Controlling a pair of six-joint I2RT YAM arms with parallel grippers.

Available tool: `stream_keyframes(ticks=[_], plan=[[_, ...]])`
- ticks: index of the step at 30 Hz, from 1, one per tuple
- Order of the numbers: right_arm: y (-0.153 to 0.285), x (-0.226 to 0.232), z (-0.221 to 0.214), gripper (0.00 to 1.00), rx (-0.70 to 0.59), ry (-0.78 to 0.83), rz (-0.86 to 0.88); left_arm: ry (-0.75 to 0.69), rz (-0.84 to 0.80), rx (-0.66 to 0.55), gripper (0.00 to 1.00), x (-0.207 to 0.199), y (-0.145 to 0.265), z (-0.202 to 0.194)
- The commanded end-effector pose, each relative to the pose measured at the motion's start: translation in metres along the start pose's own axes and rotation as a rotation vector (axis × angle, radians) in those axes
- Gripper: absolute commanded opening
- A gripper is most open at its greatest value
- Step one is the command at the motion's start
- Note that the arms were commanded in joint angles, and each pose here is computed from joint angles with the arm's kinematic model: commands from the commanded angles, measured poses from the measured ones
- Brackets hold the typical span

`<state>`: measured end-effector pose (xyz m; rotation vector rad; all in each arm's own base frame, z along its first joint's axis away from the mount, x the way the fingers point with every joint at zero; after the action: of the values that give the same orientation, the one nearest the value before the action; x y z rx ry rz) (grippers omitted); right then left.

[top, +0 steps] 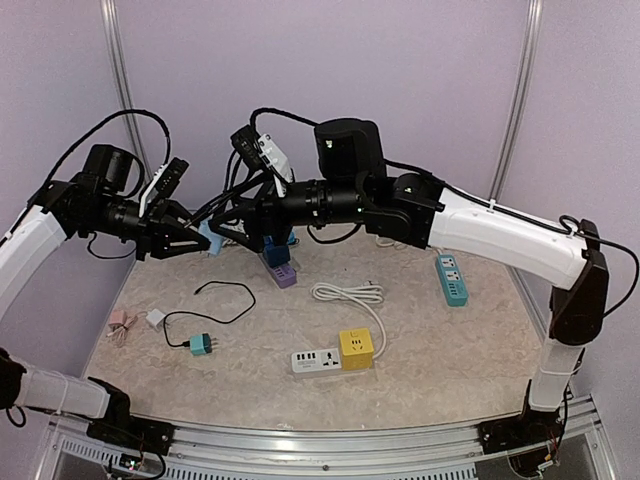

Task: Insert the plug
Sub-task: Pick up the plug from the center of the board.

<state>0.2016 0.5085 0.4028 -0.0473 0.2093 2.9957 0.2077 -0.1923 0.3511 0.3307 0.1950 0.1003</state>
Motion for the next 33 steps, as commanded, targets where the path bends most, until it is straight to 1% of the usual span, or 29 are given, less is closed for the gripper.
stream_keyframes(ticks=[1,3,6,12,14,16,18,22,24,28,33], plan=[[-0.002,-0.007,-0.027,0.8,0.066,-0.103,0.053,-0.048,-0.043,-0.056,0.0,-0.01,0.002,0.016],[0.006,0.0,-0.026,0.83,0.053,-0.089,0.093,-0.051,-0.046,-0.065,0.0,-0.012,0.003,0.018],[0.017,0.012,-0.028,0.87,0.045,-0.081,0.149,-0.054,-0.046,-0.082,0.0,-0.012,0.004,0.024],[0.022,0.02,-0.047,0.89,0.075,-0.11,0.182,-0.062,-0.032,-0.084,0.0,-0.01,0.005,0.028],[0.017,0.015,-0.05,0.89,0.076,-0.121,0.156,-0.06,-0.028,-0.079,0.0,-0.009,0.004,0.027],[0.008,0.005,-0.049,0.87,0.081,-0.137,0.104,-0.056,-0.028,-0.075,0.0,-0.008,0.002,0.026],[-0.001,-0.001,-0.045,0.83,0.08,-0.143,0.088,-0.056,-0.03,-0.072,0.0,-0.009,0.002,0.025],[-0.011,-0.003,-0.033,0.75,0.068,-0.131,0.109,-0.058,-0.025,-0.065,0.0,-0.009,0.0,0.024],[-0.015,-0.004,-0.03,0.73,0.077,-0.119,0.118,-0.057,-0.026,-0.065,0.0,-0.009,0.0,0.024],[-0.023,-0.002,-0.041,0.65,0.144,-0.122,0.147,-0.062,-0.03,-0.066,0.0,-0.009,-0.002,0.025],[-0.028,0.011,-0.052,0.63,0.188,-0.122,0.231,-0.059,-0.033,-0.063,0.0,-0.007,-0.004,0.025]])
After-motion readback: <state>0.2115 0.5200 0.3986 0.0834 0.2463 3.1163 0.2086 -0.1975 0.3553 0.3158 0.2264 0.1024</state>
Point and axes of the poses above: each gripper's point midway between its finger pads, its own y axis back along the fingers, its own x axis along the line the jaws close on, z = x × y, the point moved 3 cm from there along y, back along the fingers, and after that the axes turned 5 degrees about y, right-handed, at the moved point
